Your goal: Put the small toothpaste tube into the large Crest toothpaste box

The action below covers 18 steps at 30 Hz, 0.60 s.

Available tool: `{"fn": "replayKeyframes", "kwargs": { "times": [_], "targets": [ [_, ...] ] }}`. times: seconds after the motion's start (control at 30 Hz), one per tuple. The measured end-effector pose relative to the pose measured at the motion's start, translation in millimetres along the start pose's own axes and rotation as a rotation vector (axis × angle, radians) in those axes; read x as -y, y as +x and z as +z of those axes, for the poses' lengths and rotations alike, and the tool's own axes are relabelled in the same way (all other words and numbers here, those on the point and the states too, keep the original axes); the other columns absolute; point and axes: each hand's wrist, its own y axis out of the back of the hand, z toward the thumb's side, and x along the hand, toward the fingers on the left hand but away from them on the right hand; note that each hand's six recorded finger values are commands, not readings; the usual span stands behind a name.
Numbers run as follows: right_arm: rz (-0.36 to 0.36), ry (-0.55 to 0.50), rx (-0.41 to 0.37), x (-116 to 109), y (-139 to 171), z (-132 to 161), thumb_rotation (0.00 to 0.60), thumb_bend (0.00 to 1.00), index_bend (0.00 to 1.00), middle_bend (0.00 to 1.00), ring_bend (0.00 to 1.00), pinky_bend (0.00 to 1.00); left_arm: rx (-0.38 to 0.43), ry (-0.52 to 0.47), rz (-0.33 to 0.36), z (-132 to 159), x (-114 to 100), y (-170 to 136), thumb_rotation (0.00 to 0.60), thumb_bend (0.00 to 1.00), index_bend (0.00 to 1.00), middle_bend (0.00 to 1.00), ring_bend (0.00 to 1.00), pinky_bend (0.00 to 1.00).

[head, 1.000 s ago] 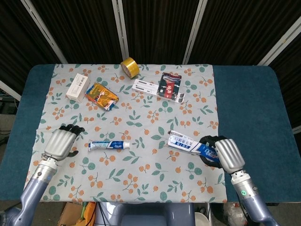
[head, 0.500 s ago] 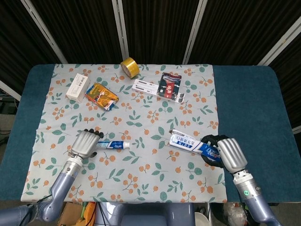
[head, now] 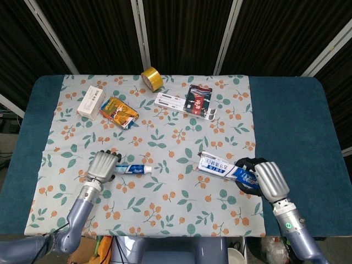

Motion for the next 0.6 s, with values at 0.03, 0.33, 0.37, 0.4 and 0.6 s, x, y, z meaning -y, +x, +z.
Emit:
{"fn": "replayKeyframes", "kwargs": {
  "times": [0.03, 0.33, 0.37, 0.4, 0.6],
  "targets": [
    [0.0, 0.0, 0.0, 0.0, 0.1, 0.1, 0.6, 0.37, 0.53, 0.58, 0.5, 0.46, -0.001, -0.001, -0.002, 0.7, 1.2, 0.8, 0.6, 0.27, 0.48, 0.52, 0.45, 0.51],
    [-0.004, -0.004, 0.002, 0.2, 0.9, -0.8, 0.6, 0.38, 0.53, 0.58, 0.5, 0.46, 0.022, -0.001, 0.005, 11.4, 5.2, 3.7, 0.6, 0.43, 0.69, 0.75, 0.66, 0.68],
    [-0.004, -0.004, 0.001, 0.1, 1.0, -0.6, 0.6, 0.38, 0.53, 0.58, 0.5, 0.46, 0.025, -0.001, 0.005, 12.1, 5.7, 3.5, 0.6, 0.44, 0.7, 0.76, 0.67, 0.69],
    [-0.005, -0.004, 0.001, -0.1, 1.2, -0.6, 0.6, 0.38, 0.53, 0.58, 0.5, 0.46, 0.027, -0.002, 0.005, 12.5, 5.9, 3.3, 0.6, 0.45, 0.71, 0.77, 0.67, 0.69],
    [-0.011, -0.006, -0.001, -1.8, 2.1, -0.2, 0.6, 0.38, 0.53, 0.58, 0.5, 0.46, 0.05, 0.0, 0.036, 15.1, 0.1, 1.8, 0.6, 0.46, 0.72, 0.78, 0.68, 0.7]
  ]
}}
